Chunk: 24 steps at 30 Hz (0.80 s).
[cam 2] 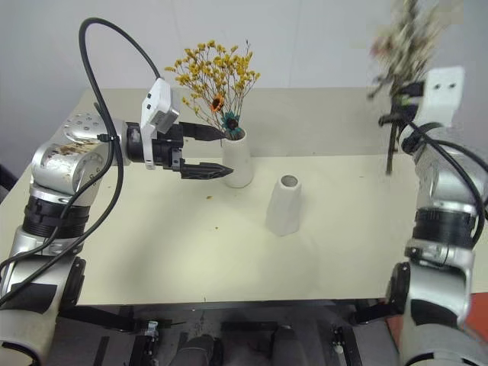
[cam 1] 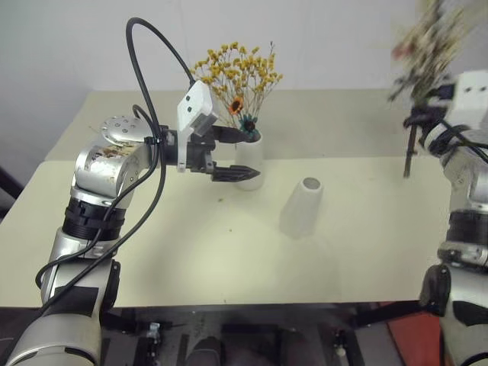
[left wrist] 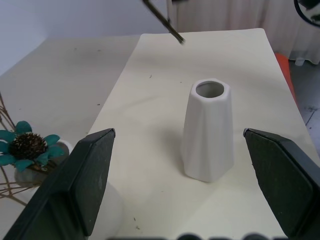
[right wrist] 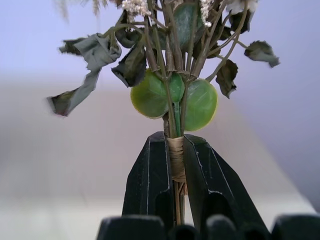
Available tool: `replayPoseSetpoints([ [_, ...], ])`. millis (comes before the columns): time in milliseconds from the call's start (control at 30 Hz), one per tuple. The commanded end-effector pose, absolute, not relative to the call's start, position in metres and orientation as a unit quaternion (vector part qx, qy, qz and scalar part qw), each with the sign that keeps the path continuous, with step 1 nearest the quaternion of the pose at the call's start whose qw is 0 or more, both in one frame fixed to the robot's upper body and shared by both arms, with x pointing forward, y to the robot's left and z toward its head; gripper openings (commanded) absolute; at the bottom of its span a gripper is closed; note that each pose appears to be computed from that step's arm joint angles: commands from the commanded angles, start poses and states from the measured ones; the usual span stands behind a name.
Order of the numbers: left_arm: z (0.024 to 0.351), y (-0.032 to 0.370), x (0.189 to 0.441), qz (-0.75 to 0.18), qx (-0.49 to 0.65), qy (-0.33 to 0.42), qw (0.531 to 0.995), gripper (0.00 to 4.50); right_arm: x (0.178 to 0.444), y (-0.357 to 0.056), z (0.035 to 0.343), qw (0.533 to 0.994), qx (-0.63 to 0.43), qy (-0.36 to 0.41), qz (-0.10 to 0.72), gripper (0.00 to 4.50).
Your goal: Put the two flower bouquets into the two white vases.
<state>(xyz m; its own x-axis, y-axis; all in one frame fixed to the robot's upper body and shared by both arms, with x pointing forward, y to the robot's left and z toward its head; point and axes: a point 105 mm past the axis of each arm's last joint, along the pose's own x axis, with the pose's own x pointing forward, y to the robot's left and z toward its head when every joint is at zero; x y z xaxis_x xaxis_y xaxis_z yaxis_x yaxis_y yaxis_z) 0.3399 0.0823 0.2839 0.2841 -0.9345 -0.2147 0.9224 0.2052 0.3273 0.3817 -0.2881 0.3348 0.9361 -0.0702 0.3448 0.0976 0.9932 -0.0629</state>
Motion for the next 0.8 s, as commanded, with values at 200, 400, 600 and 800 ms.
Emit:
replayPoseSetpoints([
  [200, 0.308, 0.080, 0.342, -0.597, 0.208, -0.067, 0.772, 4.50, 0.289, -0.215, 0.401, 0.895, 0.048, -0.425, 0.130, 0.20],
  [400, 0.307, 0.081, 0.344, -0.596, 0.201, -0.067, 0.774, 4.50, 0.278, -0.181, 0.375, 0.886, 0.079, -0.404, 0.215, 0.20],
  [600, 0.310, 0.082, 0.342, -0.596, 0.201, -0.072, 0.774, 4.50, 0.279, -0.169, 0.357, 0.890, 0.092, -0.379, 0.237, 0.20],
  [800, 0.306, 0.084, 0.344, -0.591, 0.201, -0.066, 0.779, 4.50, 0.278, -0.160, 0.349, 0.890, 0.097, -0.367, 0.254, 0.20],
])
